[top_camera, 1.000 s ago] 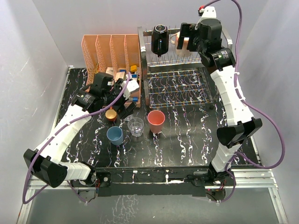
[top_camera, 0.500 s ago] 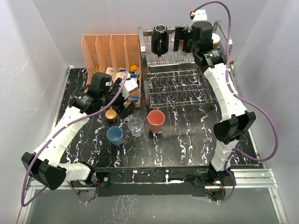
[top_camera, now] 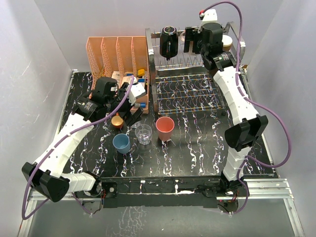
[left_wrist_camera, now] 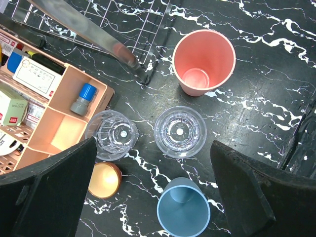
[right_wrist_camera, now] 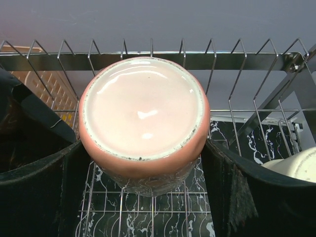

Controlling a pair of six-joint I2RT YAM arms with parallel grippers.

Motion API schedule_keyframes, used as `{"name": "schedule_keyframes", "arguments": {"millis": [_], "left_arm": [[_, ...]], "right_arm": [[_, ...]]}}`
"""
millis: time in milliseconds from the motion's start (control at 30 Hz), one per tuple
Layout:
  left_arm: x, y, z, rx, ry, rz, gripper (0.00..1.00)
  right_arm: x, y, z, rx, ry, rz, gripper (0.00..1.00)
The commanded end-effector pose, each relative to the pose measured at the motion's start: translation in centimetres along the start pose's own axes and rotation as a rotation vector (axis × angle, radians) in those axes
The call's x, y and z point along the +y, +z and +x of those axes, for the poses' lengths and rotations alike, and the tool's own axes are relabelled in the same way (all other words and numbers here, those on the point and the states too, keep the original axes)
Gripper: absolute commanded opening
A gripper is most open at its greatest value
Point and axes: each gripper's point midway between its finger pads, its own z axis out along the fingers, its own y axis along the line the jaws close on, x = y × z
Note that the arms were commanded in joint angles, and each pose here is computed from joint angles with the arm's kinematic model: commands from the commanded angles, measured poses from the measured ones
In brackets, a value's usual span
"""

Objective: Unload the cups from the dish rack

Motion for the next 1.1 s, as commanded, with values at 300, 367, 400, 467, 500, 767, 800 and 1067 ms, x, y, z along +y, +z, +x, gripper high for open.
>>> {"name": "schedule_keyframes", "arguments": {"millis": [300,367,400,467,500,767,800,1067], "left_arm": [[-1.0,-1.6,-1.3,-0.063,0.015,0.015,0.97],[-1.1,-1.7,-1.4,-0.063,0.018,0.013,0.97],[-1.1,-1.8,-1.3,-0.062,0.019,0.012,0.97],[-1.1,-1.9,-1.4,-0.064,0.022,0.01,0.97],[-1.1,-1.9,-1.4,-0.064,0.023,0.008,0.97],[-1.2,-2.3,-1.5,-0.073,0.029,0.003,0.97],[-1.2,-2.3,-1.5,-0.073,0.029,0.004,0.97],[-0.9,-2.3,-2.3,-0.098,0.035,-0.003,0.97]], "right_arm": [[1.3,1.1,-0.6,-0.071,-0.018,-0.053,0.98],[1.4,1.5,-0.2,-0.062,-0.017,-0.053,0.98],[1.4,1.6,-0.1,-0.061,-0.016,-0.052,0.98],[1.4,1.9,0.0,-0.064,-0.017,-0.05,0.98],[1.4,2.1,0.0,-0.063,-0.018,-0.047,0.98],[1.1,1.1,-3.3,-0.154,0.004,-0.039,0.66],[1.1,0.6,-4.2,-0.184,0.01,-0.039,0.63],[0.4,-3.9,-10.8,-0.379,0.052,-0.049,0.43]]}}
